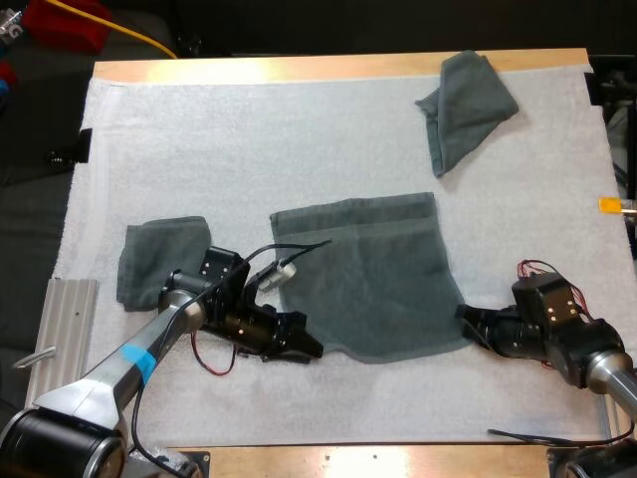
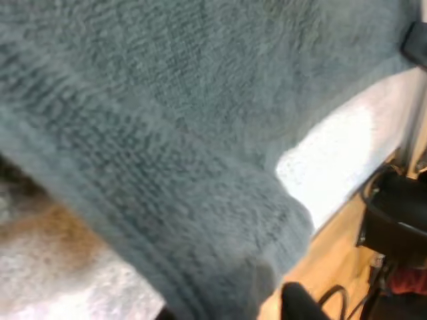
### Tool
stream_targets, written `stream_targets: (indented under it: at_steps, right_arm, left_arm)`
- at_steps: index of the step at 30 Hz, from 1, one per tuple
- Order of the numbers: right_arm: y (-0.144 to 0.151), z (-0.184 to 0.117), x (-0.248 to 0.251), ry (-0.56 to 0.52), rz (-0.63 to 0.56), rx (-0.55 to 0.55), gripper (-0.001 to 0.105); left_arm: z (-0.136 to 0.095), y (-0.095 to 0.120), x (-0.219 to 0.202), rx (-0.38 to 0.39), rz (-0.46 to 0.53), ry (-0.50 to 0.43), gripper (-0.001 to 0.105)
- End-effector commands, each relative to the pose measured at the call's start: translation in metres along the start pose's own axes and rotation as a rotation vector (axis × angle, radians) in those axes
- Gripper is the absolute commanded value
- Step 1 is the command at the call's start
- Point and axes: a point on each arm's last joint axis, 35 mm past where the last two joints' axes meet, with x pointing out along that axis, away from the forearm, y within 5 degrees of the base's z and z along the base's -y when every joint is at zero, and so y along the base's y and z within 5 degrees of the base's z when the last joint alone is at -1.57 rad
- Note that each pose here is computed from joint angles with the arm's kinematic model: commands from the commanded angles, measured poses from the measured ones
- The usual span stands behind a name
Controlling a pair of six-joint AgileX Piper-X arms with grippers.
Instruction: Pick towel from pile, fold and stack
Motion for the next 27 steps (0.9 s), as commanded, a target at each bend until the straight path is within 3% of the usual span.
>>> stream_targets:
  at_steps: [1, 5, 11, 19, 27]
  right_arm:
    - [-0.001, -0.003, 0.0, 0.022, 0.005, -0.007, 0.002]
    - [-0.001, -0.003, 0.0, 0.024, 0.012, -0.007, 0.002]
    - [0.009, 0.005, -0.02, -0.017, 0.001, -0.018, 0.002]
    - [0.019, 0.001, -0.031, 0.014, -0.002, -0.042, 0.002]
    - [0.04, -0.017, -0.027, 0.066, -0.048, -0.13, 0.002]
  left_arm:
    - [-0.001, 0.0, 0.0, 0.017, 0.026, -0.006, 0.016]
    - [-0.004, 0.003, -0.001, 0.045, 0.076, -0.002, 0.0]
    - [-0.014, -0.003, -0.01, 0.119, 0.132, -0.037, 0.0]
    - [-0.028, -0.013, -0.019, 0.176, 0.161, -0.06, 0.0]
    - [-0.044, -0.013, -0.006, 0.22, 0.358, 0.021, 0.0]
